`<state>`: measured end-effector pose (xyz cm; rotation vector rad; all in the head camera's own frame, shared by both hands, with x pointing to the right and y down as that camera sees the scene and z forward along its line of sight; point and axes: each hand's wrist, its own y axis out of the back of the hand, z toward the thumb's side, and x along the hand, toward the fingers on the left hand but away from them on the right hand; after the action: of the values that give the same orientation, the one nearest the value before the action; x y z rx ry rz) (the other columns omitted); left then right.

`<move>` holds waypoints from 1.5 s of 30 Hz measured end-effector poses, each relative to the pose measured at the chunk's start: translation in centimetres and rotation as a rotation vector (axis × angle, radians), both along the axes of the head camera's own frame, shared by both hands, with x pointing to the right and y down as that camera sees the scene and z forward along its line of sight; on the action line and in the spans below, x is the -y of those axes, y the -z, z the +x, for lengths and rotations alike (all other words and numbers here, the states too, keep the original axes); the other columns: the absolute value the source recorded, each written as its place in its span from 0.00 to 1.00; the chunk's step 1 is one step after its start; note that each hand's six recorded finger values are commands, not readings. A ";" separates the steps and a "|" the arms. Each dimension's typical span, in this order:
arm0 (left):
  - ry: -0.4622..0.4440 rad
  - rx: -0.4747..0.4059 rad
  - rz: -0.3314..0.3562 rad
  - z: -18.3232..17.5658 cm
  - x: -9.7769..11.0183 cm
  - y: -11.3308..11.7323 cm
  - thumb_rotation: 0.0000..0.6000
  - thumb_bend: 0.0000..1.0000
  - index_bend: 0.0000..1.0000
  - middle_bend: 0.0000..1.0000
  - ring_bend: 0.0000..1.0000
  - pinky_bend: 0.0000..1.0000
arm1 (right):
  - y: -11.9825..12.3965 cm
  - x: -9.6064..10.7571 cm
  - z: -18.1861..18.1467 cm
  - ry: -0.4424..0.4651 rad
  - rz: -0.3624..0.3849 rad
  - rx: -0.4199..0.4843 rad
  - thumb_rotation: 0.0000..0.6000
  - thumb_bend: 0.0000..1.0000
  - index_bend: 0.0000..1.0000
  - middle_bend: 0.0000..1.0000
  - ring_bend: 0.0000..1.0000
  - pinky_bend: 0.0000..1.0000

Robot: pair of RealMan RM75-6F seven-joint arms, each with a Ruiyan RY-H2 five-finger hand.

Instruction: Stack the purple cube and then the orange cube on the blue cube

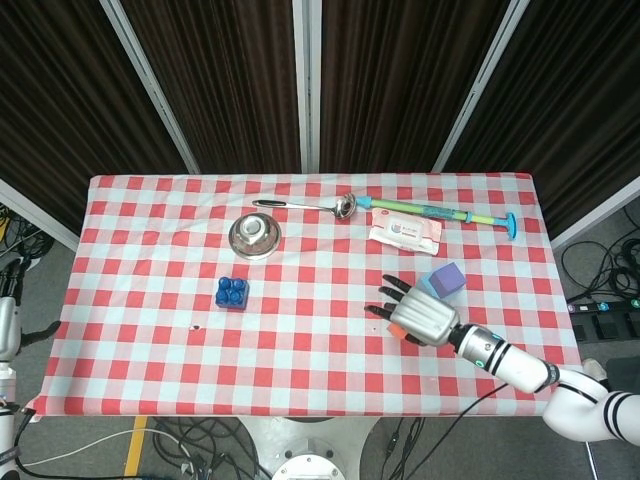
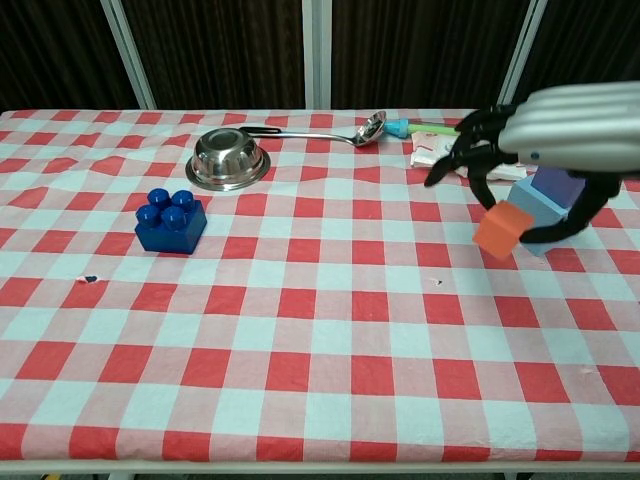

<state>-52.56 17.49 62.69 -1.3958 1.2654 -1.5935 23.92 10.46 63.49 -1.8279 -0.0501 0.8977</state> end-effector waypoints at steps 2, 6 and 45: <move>0.000 -0.001 -0.003 0.0 0.0 -0.1 1.00 0.07 0.14 0.17 0.14 0.28 | 1.1 1.0 -0.3 -0.013 0.020 0.016 1.00 0.19 0.15 0.46 0.13 0.00; -0.001 -0.003 -0.006 0.0 0.0 -0.2 1.00 0.07 0.15 0.17 0.14 0.28 | 4.1 3.5 -1.0 -0.048 0.074 0.045 1.00 0.19 0.16 0.46 0.13 0.00; -0.012 -0.001 -0.031 0.3 -0.2 -0.8 1.00 0.07 0.14 0.17 0.14 0.28 | 2.3 8.3 9.0 -0.306 0.049 -0.206 1.00 0.19 0.17 0.46 0.13 0.00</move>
<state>-52.26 17.72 63.52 -1.4206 1.2358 -1.6109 32.97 2.12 61.15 -1.6997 -0.2247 1.2839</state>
